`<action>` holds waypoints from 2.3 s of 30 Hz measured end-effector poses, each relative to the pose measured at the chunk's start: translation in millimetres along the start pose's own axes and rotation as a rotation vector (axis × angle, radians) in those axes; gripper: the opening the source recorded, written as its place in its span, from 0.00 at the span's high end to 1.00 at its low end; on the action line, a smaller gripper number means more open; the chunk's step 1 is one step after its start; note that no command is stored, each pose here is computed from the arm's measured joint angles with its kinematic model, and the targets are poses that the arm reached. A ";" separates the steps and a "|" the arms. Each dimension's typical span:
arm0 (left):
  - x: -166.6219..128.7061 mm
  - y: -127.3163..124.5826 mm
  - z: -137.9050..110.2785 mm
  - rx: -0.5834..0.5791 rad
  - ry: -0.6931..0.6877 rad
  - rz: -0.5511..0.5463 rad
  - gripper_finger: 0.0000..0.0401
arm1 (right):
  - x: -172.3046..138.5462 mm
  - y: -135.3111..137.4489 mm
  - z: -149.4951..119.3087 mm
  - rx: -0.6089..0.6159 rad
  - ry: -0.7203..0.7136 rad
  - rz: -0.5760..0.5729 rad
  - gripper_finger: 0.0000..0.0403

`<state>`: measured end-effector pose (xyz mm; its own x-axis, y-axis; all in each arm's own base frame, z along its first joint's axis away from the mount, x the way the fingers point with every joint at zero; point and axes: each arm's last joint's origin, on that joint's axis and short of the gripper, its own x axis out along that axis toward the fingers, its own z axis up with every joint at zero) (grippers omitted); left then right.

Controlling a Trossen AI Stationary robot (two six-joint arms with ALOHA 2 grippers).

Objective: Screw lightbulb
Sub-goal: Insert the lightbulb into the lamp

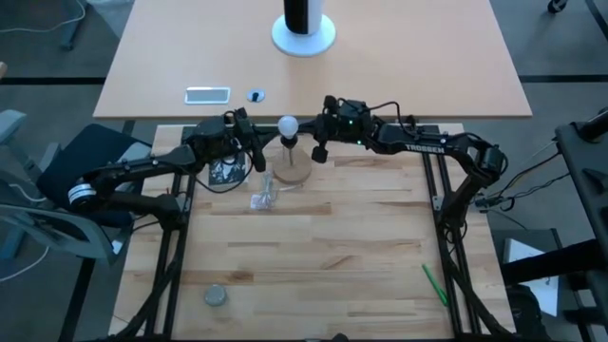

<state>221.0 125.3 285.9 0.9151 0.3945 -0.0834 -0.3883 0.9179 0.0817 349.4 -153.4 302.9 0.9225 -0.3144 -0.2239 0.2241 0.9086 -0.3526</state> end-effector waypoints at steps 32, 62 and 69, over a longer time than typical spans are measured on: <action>3.8 3.3 -7.8 0.059 0.060 0.085 1.00 | -1.6 7.4 3.3 -0.013 -0.028 0.104 1.00; 7.2 5.9 -11.6 0.086 0.079 0.127 1.00 | -0.3 15.1 1.2 -0.037 -0.001 0.144 1.00; 4.8 5.9 -10.4 0.080 0.084 0.135 1.00 | -0.5 12.9 -3.1 -0.043 0.059 0.086 1.00</action>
<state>222.0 133.1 275.6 0.8416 0.5194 -0.1484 -0.4942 0.8512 0.1767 350.9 -142.4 295.7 0.9173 -0.2530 -0.3075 0.1306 0.9206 -0.3679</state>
